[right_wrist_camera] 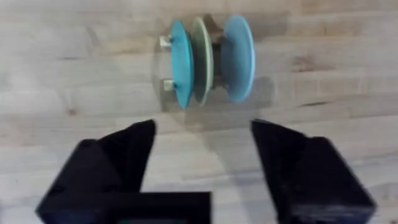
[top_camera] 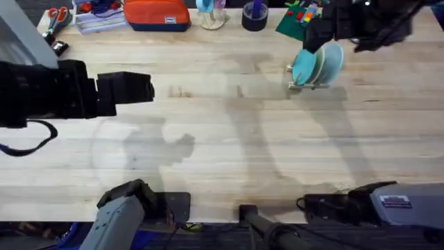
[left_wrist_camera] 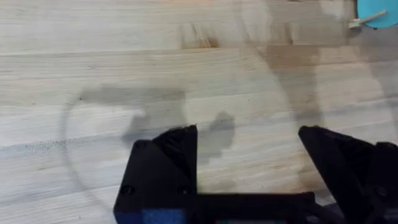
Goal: Pick up the plates from the table one by one and place each into a slot on the dish rack.
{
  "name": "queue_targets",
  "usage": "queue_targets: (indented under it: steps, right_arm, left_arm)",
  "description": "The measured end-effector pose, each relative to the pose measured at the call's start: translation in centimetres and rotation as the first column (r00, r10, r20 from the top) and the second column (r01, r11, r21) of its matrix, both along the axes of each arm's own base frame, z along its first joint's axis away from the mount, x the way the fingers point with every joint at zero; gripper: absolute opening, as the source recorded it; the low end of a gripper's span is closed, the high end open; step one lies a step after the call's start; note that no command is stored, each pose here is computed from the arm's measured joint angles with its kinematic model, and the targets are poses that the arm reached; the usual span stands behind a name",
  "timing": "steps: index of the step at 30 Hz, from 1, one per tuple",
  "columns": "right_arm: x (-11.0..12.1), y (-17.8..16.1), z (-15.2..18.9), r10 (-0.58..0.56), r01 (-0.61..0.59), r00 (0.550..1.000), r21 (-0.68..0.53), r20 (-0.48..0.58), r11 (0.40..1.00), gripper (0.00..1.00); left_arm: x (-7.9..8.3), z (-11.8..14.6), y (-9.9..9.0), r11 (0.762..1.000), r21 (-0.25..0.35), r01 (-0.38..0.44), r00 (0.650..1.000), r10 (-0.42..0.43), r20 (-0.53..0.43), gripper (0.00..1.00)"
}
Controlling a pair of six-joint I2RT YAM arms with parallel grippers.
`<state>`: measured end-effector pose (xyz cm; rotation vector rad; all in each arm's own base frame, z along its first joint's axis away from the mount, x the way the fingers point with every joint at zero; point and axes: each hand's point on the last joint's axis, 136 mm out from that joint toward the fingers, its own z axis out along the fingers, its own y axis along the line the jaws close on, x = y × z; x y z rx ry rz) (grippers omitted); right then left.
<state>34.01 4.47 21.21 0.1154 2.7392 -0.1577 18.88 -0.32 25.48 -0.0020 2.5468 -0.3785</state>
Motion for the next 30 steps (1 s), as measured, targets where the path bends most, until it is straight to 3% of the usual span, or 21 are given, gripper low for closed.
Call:
queue_targets:
  steps: [3,17,23,30]
  right_arm:
    - [-1.5,-0.3,0.4,-0.001,0.001,1.000,-0.006,-0.028,1.000,0.991]
    - [-6.7,-1.6,1.0,-0.005,-0.001,0.988,-0.037,-0.156,0.999,0.992]
    - [-7.9,-1.9,2.4,-0.011,0.008,0.993,-0.026,-0.118,1.000,0.991]
    - [-10.0,-1.8,5.6,0.012,-0.012,1.000,0.008,0.012,1.000,0.991]
  left_arm:
    - [0.0,0.0,0.0,1.000,0.000,0.000,1.000,0.000,0.000,0.993]
    - [0.0,0.0,0.0,1.000,0.000,0.000,1.000,0.000,0.000,0.993]
    - [0.0,0.0,0.0,1.000,0.000,0.000,1.000,0.000,0.000,0.993]
    - [0.0,0.0,0.0,1.000,0.000,0.000,1.000,0.000,0.000,0.993]
